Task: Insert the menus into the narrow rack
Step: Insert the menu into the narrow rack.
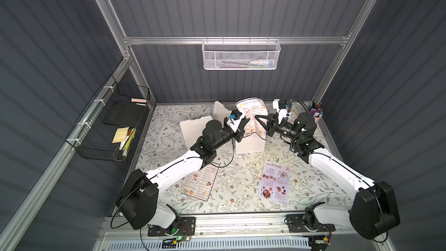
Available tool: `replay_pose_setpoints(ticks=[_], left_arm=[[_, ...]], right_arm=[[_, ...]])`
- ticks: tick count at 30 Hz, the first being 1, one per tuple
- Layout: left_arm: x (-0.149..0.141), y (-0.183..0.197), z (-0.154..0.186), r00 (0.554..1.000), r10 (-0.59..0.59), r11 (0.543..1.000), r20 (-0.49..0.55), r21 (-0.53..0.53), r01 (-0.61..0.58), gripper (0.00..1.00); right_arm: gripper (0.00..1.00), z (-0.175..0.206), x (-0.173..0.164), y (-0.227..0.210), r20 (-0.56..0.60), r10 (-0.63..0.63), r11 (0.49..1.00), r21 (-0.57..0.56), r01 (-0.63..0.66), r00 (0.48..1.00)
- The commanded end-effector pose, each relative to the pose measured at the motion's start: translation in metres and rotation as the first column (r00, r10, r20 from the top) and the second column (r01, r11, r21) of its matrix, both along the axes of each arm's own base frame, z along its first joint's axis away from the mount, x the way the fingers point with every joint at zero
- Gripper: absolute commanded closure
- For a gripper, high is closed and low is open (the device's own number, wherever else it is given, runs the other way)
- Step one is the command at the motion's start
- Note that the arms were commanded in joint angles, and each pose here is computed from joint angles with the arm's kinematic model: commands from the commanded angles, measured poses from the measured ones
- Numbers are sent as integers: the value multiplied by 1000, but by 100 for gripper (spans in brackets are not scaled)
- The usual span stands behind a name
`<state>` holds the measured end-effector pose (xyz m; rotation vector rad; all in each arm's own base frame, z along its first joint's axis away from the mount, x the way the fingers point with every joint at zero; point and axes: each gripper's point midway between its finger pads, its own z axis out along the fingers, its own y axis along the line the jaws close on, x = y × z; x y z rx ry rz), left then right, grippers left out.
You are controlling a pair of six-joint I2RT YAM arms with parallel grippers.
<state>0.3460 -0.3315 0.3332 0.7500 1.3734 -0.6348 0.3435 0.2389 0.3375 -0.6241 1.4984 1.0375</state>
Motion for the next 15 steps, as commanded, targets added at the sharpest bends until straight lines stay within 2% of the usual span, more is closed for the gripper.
replay_pose_setpoints(ticks=[1, 15], left_arm=[[4, 2, 21, 998, -4, 1000, 56, -6, 5, 96], [41, 18, 18, 996, 87, 996, 20, -1, -87, 96]], right_arm=[[100, 22, 0, 4, 95, 53, 999, 3, -53, 994], [100, 25, 22, -8, 125, 93, 994, 51, -100, 988]])
